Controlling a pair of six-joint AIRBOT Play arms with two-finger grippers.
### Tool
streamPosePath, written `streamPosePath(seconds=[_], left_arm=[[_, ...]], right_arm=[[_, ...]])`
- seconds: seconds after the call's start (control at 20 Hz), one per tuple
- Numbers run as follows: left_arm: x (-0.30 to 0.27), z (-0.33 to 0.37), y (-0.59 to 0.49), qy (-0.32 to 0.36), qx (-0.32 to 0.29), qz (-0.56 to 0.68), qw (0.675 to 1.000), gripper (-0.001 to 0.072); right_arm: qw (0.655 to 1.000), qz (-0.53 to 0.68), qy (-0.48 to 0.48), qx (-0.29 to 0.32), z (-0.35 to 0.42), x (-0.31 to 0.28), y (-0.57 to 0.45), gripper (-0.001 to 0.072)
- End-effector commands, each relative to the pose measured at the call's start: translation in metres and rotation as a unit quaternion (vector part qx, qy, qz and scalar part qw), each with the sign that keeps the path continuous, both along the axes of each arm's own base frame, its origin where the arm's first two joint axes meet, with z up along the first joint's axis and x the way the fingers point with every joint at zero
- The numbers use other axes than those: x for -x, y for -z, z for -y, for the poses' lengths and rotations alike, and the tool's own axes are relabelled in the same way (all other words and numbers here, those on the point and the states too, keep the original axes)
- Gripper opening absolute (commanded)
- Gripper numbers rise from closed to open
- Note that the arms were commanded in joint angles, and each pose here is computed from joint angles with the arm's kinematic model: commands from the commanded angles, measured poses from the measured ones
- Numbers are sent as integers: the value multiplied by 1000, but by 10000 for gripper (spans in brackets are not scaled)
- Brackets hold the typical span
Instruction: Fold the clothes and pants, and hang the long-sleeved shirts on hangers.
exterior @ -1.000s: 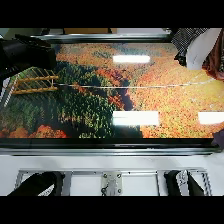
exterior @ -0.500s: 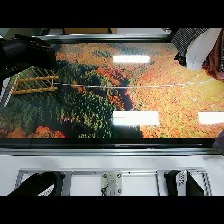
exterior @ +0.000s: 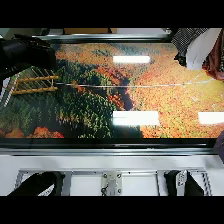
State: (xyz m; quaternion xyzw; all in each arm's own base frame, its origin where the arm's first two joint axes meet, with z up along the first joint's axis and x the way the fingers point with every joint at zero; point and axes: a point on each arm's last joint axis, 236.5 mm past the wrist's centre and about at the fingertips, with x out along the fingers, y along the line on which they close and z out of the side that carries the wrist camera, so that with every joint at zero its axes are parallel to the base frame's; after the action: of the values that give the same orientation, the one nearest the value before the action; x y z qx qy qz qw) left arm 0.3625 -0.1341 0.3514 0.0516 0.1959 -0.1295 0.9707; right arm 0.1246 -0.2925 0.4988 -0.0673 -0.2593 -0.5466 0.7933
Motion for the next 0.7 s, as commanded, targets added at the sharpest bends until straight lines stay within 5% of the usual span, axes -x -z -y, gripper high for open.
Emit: streamPosePath(seconds=[0.0,0.2,0.3,0.4,0.5,0.65], left_arm=[[0,-1,0,-1,0,0,1000,20],[0,0,0,-1,0,0,1000,20],[0,0,0,0,0,0,1000,20],[-1,0,1,0,0,-2,1000,19],[-5,3,8,0,-4,-11,1000,20],[-9,18,40,14,-2,-67,998,20]], right_arm=[[996,-18,-77,50,-39,-24,-21,515],[933,-76,-338,100,-130,-111,-15,515],[842,-130,-517,83,-190,-158,25,515],[708,-183,-682,32,-249,-182,81,515],[623,-241,-743,-30,-282,-204,132,515],[521,-375,-766,-39,-350,-222,208,515]])
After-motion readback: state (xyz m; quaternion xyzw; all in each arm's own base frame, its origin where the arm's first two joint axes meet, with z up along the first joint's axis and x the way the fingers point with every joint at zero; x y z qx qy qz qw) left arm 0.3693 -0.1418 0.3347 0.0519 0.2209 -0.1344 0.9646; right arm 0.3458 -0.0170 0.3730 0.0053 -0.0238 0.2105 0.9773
